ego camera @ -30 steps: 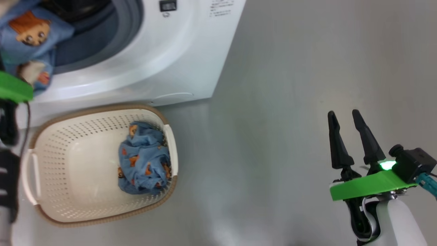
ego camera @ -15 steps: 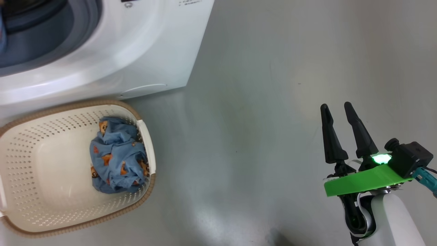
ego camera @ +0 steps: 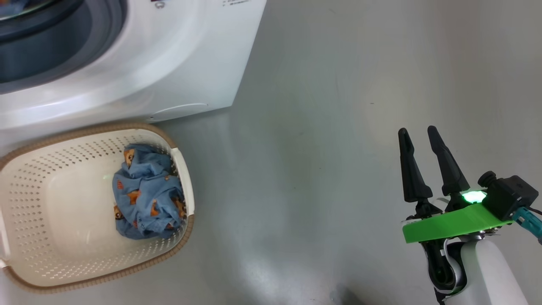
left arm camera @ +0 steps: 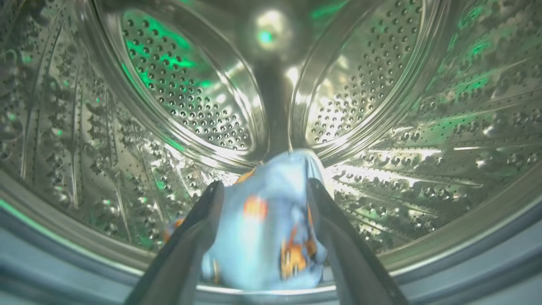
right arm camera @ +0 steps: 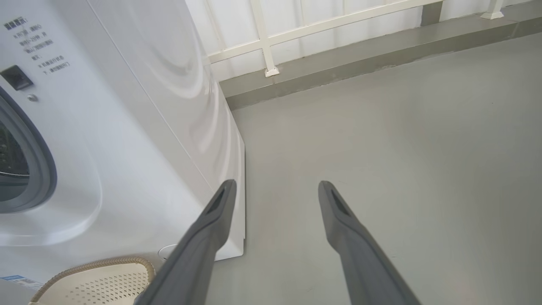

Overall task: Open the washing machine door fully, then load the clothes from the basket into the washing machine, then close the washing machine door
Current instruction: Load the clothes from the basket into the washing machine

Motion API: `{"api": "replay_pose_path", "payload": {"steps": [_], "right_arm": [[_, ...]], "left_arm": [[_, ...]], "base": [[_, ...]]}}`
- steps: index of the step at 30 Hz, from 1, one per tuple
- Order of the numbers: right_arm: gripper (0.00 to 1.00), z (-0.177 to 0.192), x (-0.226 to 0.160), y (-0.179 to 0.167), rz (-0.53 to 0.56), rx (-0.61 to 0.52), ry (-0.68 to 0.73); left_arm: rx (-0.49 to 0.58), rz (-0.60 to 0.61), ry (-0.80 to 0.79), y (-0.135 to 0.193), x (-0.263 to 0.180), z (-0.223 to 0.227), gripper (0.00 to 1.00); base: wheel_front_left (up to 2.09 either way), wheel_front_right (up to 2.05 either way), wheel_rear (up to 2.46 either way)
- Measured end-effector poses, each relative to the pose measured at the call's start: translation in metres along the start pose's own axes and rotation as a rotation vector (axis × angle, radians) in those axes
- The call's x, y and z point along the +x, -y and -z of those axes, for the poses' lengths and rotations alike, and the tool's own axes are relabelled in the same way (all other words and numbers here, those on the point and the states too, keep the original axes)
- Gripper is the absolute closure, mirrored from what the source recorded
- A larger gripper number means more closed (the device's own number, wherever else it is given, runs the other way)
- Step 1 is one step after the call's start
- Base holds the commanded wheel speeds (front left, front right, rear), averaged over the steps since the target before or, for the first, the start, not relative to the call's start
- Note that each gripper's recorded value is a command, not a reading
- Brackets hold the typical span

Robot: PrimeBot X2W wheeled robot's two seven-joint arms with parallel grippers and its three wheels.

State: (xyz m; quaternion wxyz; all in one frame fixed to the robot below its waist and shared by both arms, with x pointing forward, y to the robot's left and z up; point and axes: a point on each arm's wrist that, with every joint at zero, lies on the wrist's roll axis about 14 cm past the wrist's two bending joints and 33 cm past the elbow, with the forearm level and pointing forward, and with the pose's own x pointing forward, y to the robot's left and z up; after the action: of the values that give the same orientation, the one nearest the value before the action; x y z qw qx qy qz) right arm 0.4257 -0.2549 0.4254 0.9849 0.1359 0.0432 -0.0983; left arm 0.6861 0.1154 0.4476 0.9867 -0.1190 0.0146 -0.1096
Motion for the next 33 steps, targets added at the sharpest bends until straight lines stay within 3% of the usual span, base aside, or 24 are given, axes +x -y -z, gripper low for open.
{"api": "replay_pose_path", "payload": {"steps": [12,33], "right_arm": [[0.00,-0.012,0.002,-0.009,-0.030,-0.016,0.035],[0.00,-0.037,-0.018,-0.020,-0.075,-0.038,0.088]], "left_arm": [[0.001,0.010,-0.020,0.006,-0.031,0.005,0.00],[-0.013,-0.030,-0.050,0.022,-0.155,0.014,0.00]], "base": [[0.00,0.00,0.00],[0.00,0.00,0.00]]}}
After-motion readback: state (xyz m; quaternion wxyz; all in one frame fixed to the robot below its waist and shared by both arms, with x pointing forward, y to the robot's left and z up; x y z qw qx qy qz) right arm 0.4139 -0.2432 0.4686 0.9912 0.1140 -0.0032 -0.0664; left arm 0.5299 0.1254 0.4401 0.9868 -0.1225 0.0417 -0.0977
